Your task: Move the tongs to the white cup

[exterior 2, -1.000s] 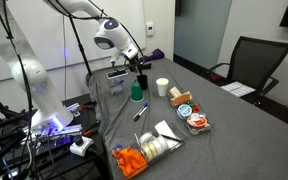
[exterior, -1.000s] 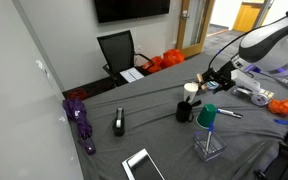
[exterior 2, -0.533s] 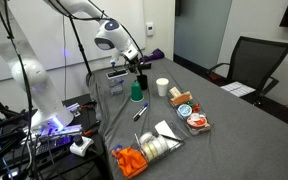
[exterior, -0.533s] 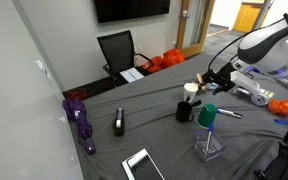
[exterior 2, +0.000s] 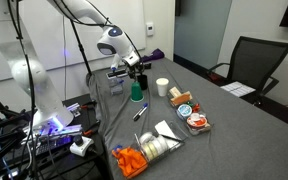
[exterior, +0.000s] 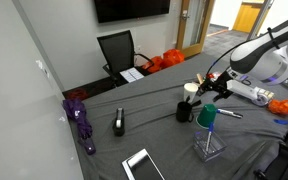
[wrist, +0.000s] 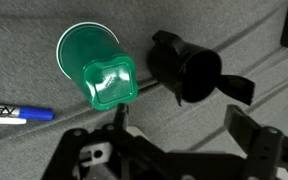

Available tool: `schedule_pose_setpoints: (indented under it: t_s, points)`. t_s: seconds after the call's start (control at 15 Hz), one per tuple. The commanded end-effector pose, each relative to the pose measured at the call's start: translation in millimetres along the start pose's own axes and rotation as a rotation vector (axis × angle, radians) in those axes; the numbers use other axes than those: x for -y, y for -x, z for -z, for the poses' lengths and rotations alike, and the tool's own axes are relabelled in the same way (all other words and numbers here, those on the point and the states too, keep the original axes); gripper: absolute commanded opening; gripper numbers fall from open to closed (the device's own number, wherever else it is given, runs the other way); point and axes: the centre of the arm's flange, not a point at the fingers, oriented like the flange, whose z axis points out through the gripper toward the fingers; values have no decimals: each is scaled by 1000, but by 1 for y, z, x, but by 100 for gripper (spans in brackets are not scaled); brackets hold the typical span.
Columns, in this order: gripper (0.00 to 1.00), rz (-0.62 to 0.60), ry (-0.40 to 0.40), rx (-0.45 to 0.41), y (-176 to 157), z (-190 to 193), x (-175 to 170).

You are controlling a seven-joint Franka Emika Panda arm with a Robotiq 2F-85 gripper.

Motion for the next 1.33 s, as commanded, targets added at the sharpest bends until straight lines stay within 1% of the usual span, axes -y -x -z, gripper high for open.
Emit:
schedule_pose_setpoints:
  t_s: [0.0,0.27,0.53,0.93,1.0,1.07,1.13,1.27]
  points:
    - [100,18,14,-16,-3,-26,-4]
    - [100,18,12,-24,-5,-36,-2]
    - [100,9,-19,-20,-5,-43,6]
    - [100,14,11,-4,-4,-59,10]
    - [75,15,14,3,-4,-61,9]
    - [74,16,15,7,-4,-63,9]
    - [68,15,15,7,-4,-64,10]
    - [53,20,8,-1,-6,-61,13]
